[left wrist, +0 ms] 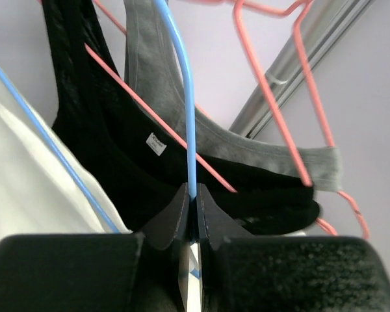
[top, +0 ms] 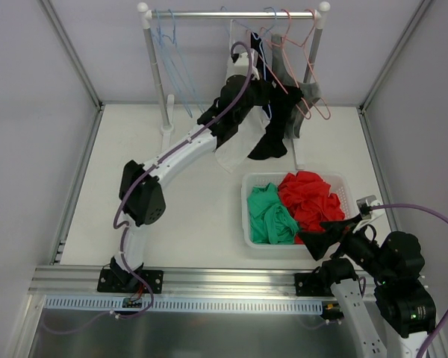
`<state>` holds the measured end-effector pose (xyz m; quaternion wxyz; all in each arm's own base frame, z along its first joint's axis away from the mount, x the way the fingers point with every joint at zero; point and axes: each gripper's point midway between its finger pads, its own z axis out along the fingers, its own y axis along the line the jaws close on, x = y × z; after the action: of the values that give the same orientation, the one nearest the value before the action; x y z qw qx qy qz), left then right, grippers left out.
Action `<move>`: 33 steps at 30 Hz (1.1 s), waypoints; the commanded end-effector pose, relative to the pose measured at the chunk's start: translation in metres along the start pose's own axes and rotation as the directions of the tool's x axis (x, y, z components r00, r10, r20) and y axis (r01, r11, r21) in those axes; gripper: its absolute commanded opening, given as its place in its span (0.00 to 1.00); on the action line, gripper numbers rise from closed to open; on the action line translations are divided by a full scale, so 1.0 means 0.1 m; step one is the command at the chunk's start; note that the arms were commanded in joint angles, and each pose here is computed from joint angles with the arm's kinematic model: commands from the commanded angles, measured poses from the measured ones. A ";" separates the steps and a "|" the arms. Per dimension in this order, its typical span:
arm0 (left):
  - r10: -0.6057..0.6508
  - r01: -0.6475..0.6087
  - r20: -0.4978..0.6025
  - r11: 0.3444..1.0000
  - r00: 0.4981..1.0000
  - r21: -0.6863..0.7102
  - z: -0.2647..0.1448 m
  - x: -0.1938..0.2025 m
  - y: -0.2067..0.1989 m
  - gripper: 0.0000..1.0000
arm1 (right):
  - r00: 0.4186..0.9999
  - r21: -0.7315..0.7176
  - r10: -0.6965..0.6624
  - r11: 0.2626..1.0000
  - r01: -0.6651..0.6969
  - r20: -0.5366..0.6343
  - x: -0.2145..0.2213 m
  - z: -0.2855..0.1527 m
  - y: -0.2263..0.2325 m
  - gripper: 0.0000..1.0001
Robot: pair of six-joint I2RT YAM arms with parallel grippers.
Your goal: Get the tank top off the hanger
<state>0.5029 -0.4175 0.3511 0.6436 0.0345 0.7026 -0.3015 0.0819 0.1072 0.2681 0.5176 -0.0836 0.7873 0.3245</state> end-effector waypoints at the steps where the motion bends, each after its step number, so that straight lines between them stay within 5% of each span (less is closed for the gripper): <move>1: -0.066 0.056 0.187 0.996 0.980 0.063 -0.55 -1.09 -0.24 0.00 | 1.000 -0.029 -0.018 0.999 0.019 0.011 -0.07 -0.03 0.08 0.98; 9: -0.061 0.038 0.207 0.993 0.977 0.115 -1.08 -1.47 -0.32 0.00 | 1.000 -0.030 -0.014 0.999 0.014 0.008 -0.08 -0.02 0.08 0.98; 23: -0.129 0.160 -0.108 0.920 0.986 0.357 -2.35 -0.83 -0.46 0.00 | 0.997 -0.008 -0.083 0.997 0.083 0.012 -0.21 0.09 0.00 0.98; 33: -0.058 0.142 -0.174 0.839 0.983 0.525 -3.66 -0.90 -0.51 0.00 | 0.987 -0.292 -0.148 0.943 0.161 0.065 -0.61 0.45 0.39 0.99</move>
<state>0.2102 -0.2645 0.4433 0.5582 0.1521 0.6561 -0.4846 0.1154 0.1316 0.2941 0.5171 -0.1571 0.7626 0.3555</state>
